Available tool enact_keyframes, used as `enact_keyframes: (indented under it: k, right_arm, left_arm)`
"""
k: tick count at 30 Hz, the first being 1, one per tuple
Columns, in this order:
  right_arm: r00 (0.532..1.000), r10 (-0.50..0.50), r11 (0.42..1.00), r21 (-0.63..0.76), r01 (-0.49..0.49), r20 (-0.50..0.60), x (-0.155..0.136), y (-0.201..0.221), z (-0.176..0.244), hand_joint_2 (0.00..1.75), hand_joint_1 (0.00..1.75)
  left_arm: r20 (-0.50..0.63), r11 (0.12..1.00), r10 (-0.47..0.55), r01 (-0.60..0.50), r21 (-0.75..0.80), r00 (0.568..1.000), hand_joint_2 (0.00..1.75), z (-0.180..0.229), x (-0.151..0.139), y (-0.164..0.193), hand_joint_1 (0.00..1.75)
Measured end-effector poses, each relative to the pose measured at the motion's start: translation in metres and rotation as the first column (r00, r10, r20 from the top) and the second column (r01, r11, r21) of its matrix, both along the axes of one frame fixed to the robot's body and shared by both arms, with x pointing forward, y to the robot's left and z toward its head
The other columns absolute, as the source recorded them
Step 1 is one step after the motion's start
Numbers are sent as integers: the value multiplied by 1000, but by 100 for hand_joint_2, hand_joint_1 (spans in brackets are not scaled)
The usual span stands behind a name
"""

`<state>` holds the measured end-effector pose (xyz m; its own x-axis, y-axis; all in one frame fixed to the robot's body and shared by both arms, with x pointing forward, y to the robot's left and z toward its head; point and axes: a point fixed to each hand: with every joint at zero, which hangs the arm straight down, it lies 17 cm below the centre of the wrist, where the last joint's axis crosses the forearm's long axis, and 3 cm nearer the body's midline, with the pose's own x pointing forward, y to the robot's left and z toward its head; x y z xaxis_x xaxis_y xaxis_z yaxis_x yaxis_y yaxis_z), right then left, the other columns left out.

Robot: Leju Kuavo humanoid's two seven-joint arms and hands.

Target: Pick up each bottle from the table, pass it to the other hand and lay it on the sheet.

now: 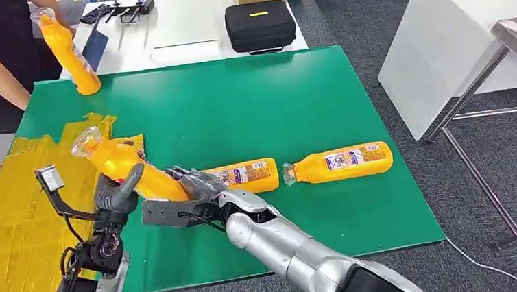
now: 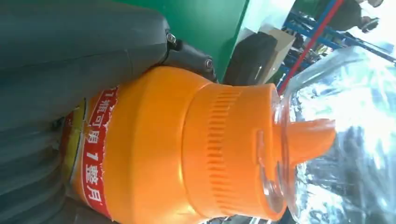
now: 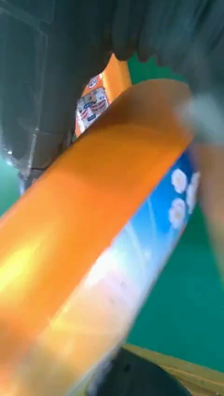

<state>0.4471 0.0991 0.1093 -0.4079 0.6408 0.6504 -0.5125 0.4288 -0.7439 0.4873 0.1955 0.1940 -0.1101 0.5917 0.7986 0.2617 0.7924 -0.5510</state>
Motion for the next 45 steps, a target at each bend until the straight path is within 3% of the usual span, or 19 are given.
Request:
enact_keyframes:
  k: [2,4,5,6,7,9,10,11,13,17,20,24,32,41,44,45]
  right_arm:
    - [999,-33,999,39,33,-5,9,-13,5,0,0]
    - [997,-82,992,101,82,-1,22,-33,18,0,0]
    - [994,-106,985,134,105,1,29,-45,25,0,0]
    - [991,-130,977,173,127,9,37,-58,37,0,0]
    - [989,-144,969,203,138,13,43,-68,46,0,0]
    - [986,-163,953,261,151,25,52,-87,65,0,0]
    - [985,-169,945,288,153,31,55,-95,74,0,0]
    - [984,-175,936,316,153,40,58,-103,84,0,0]
    - [981,-185,923,352,154,55,62,-117,98,0,0]
    - [975,-210,909,382,166,76,65,-135,111,0,0]
    - [974,-214,900,402,166,75,67,-142,116,0,0]
    - [976,-211,896,411,169,57,68,-149,114,0,0]
    - [983,-177,897,417,146,36,67,-152,107,0,0]
    - [991,-131,904,412,113,17,62,-139,105,0,0]
    - [993,-121,911,399,108,8,60,-137,100,0,0]
    - [993,-117,913,394,104,9,59,-135,99,0,0]
  left_arm:
    - [38,994,83,-85,72,996,175,5,4,11,175]
    - [161,907,286,-321,271,945,175,17,9,41,175]
    - [282,789,381,-469,397,880,175,31,8,58,175]
    - [408,636,465,-617,464,786,175,48,4,78,175]
    - [515,495,493,-713,496,701,175,64,-1,89,175]
    - [725,189,422,-835,517,545,175,92,-12,97,175]
    - [788,79,366,-860,504,495,175,98,-16,97,175]
    - [856,-52,241,-875,481,456,175,102,-20,87,175]
    - [901,-200,92,-879,433,424,175,100,-24,83,175]
    - [902,-266,128,-862,432,413,175,97,-25,107,175]
    - [906,-331,49,-849,412,420,175,89,-26,104,175]
    - [883,-392,19,-809,439,470,175,68,-20,106,175]
    - [715,-506,81,-589,630,695,175,-24,6,123,175]
    - [498,-595,54,-372,712,866,175,-121,19,123,175]
    - [427,-623,29,-318,715,904,175,-145,24,120,175]
    - [414,-633,12,-313,708,910,175,-148,26,119,0]
